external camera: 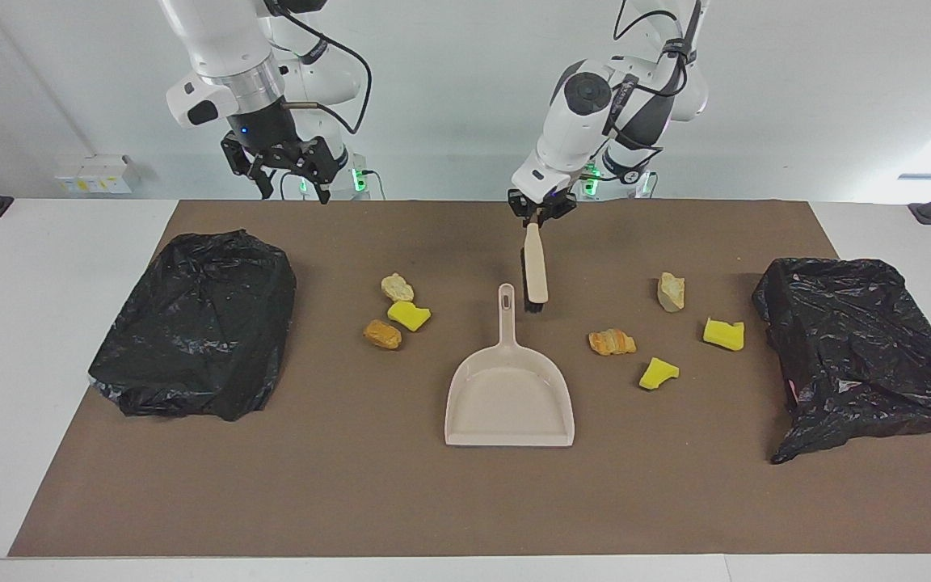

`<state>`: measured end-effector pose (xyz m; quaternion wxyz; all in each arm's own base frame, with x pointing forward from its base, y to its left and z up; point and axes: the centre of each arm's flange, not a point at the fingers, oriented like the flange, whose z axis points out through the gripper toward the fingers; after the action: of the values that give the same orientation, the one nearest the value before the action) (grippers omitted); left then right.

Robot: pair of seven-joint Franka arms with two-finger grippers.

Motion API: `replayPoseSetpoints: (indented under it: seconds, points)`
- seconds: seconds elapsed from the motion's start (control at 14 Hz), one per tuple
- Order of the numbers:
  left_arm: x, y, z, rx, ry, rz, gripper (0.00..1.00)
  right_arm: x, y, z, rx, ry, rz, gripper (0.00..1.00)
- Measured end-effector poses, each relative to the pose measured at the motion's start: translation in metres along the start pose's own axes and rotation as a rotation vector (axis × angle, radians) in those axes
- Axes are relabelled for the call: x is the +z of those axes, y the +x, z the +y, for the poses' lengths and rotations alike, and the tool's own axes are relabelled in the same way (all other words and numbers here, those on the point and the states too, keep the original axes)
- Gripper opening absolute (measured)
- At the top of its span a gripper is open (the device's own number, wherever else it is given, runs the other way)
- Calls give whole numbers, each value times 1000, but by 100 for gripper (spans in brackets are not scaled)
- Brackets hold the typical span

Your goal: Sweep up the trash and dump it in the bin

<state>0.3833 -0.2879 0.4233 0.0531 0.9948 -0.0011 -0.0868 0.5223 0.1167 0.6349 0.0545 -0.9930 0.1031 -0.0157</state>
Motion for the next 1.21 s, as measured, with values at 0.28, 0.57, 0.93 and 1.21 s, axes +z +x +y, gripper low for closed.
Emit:
replayPoseSetpoints:
  seconds: [0.28, 0.57, 0.93, 1.21]
  points:
    - [-13, 40, -69, -117, 51, 36, 26, 36, -6, -60, -93, 4, -3, 100]
    - [-25, 58, -132, -226, 91, 42, 26, 117, -15, -148, -65, 3, -3, 100]
    - [-27, 42, -233, -409, 140, 21, 26, 244, -40, -235, -64, -23, -19, 100]
    - [-7, 4, -273, -469, 167, 2, 26, 310, -61, -270, -75, -17, -2, 100]
